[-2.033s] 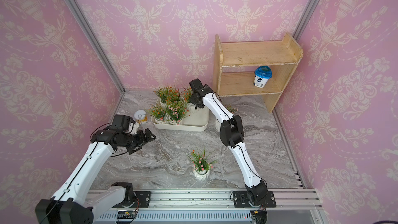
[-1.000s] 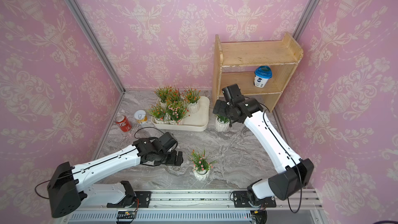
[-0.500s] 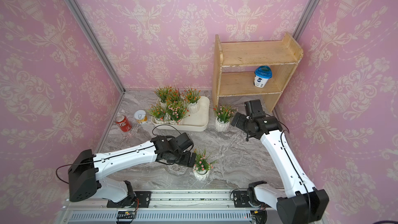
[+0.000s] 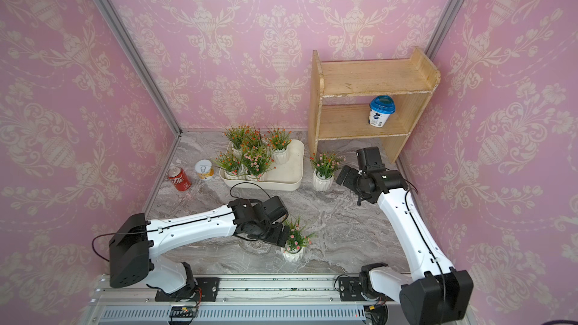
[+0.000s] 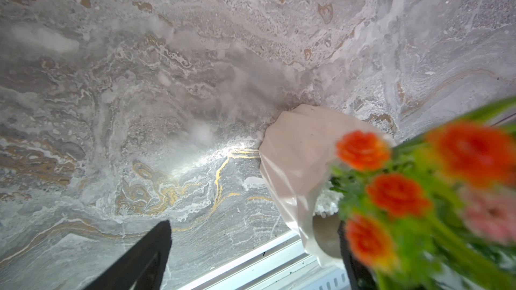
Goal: Put the potted gypsophila into the storage box
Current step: Pick up the baby's breath potted plant from the center of the board.
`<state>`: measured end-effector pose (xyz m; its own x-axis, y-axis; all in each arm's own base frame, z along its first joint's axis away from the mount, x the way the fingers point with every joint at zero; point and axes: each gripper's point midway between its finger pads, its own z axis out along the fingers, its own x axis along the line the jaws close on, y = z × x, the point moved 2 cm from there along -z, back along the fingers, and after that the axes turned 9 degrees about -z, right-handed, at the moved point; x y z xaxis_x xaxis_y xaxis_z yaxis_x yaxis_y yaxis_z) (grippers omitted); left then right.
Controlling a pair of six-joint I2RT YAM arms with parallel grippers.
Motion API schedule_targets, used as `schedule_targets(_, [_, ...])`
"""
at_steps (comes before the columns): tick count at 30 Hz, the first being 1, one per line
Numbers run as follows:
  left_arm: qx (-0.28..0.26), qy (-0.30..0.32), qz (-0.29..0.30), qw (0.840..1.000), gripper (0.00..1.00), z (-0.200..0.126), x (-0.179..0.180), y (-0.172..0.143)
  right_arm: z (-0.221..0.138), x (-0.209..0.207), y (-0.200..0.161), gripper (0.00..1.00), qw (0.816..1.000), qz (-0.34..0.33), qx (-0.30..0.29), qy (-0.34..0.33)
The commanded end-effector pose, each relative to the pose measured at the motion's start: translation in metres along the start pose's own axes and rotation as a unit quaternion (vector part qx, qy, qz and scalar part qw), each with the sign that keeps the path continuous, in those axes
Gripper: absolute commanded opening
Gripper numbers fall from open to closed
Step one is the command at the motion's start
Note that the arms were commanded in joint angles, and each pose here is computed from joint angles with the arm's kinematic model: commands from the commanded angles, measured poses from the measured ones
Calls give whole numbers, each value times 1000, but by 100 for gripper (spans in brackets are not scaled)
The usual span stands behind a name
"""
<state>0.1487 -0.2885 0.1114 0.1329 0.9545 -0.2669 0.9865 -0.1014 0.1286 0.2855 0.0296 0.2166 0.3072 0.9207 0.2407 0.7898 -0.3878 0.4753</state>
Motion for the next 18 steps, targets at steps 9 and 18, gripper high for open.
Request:
schedule_targets(9, [-13, 50, 22, 998, 85, 9, 0, 2, 9, -12, -8, 99, 1000, 17, 15, 1])
schedule_targets(18, [-13, 61, 23, 998, 54, 16, 1, 2, 13, -22, -14, 99, 999, 31, 20, -5])
